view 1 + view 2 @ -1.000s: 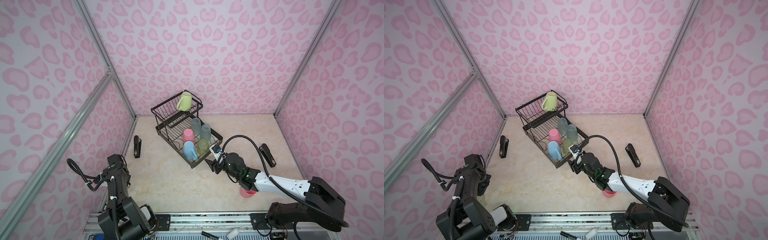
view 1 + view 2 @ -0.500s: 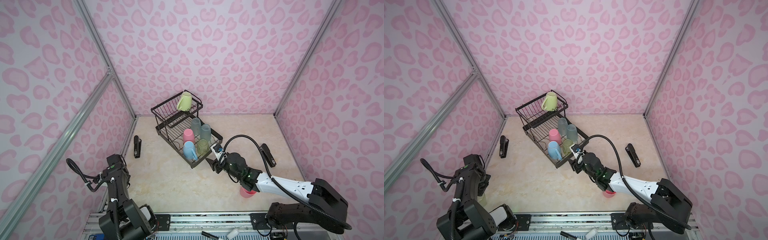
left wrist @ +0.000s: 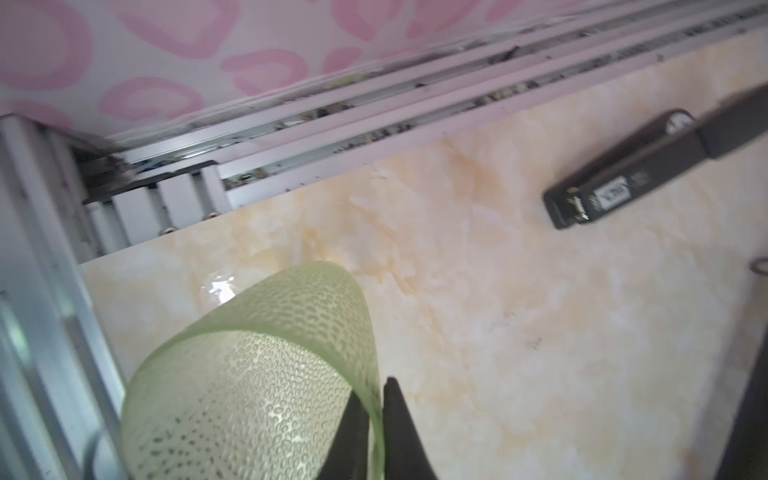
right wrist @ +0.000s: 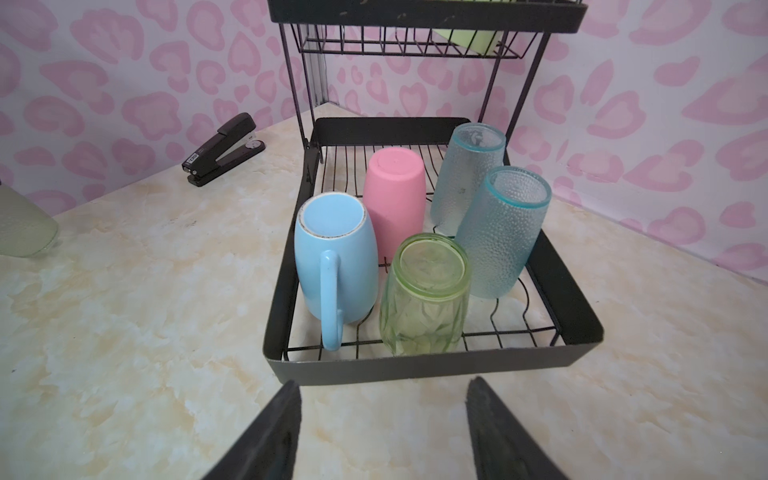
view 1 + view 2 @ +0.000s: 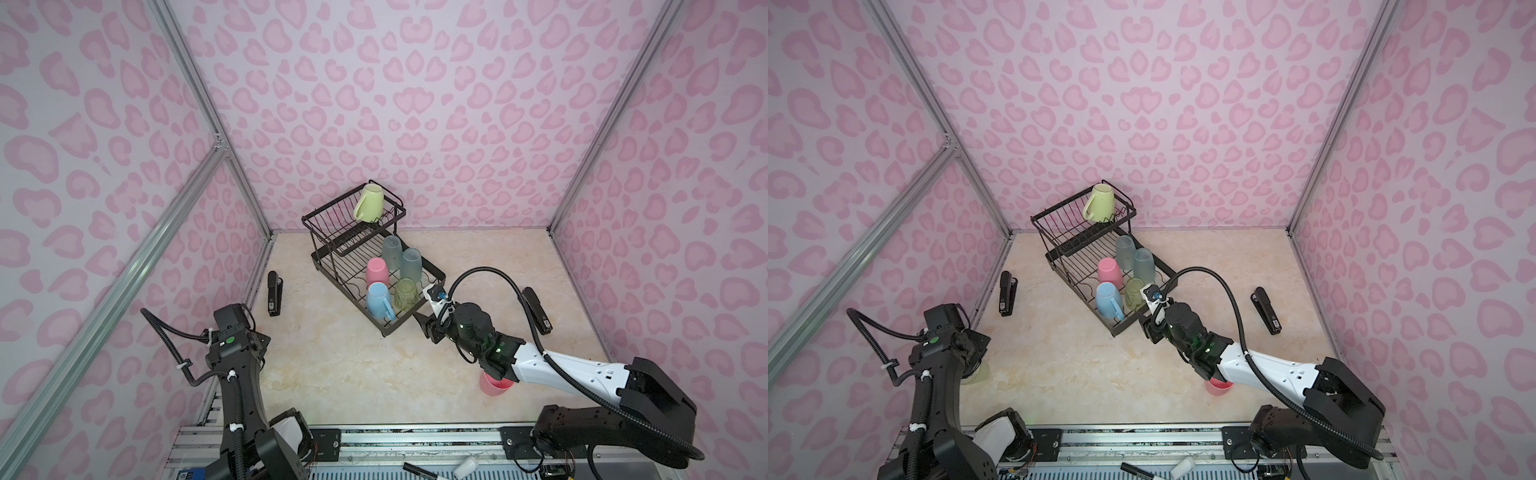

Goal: Load the cups into the dish rack

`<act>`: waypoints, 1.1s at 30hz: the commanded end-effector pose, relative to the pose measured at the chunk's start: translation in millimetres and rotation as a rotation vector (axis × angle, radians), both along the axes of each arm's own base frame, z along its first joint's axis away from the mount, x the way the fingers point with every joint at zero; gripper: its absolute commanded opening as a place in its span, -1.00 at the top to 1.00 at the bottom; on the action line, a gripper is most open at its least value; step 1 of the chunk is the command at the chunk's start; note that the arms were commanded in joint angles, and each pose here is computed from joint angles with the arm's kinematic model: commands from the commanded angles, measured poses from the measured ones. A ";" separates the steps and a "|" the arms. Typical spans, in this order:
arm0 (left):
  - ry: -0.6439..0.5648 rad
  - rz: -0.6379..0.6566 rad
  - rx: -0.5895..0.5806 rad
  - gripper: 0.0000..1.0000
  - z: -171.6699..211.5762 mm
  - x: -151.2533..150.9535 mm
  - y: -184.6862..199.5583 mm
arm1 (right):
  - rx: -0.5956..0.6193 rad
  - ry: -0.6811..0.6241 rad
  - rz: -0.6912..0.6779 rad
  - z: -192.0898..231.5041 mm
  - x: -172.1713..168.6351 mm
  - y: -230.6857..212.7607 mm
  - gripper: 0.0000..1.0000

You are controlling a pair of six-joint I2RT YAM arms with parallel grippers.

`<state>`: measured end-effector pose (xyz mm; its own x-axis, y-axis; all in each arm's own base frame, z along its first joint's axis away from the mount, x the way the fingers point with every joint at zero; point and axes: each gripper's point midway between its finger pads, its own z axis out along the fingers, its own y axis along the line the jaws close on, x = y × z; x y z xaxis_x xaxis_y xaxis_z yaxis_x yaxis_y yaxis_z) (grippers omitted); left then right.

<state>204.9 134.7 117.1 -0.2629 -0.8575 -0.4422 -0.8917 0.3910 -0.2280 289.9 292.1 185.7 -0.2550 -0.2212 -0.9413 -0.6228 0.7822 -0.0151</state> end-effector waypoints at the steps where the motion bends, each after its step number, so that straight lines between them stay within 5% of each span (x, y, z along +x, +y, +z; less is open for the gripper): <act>1: -0.135 -0.153 -0.009 0.76 16.7 28.8 -17.7 | 0.006 0.012 -0.043 -1.4 5.5 -5.6 -0.24; 18: -0.579 -0.815 -0.019 0.74 141.9 100.2 -164.1 | 0.099 0.072 -0.144 7.4 26.2 -30.0 -0.20; 28: -0.228 -0.692 0.062 0.60 86.7 99.8 -125.6 | 0.102 0.078 -0.138 9.2 28.0 -28.1 -0.20; 33: -0.125 -0.691 0.034 0.29 48.1 100.7 -124.3 | 0.093 0.088 -0.122 4.8 28.1 -24.0 -0.21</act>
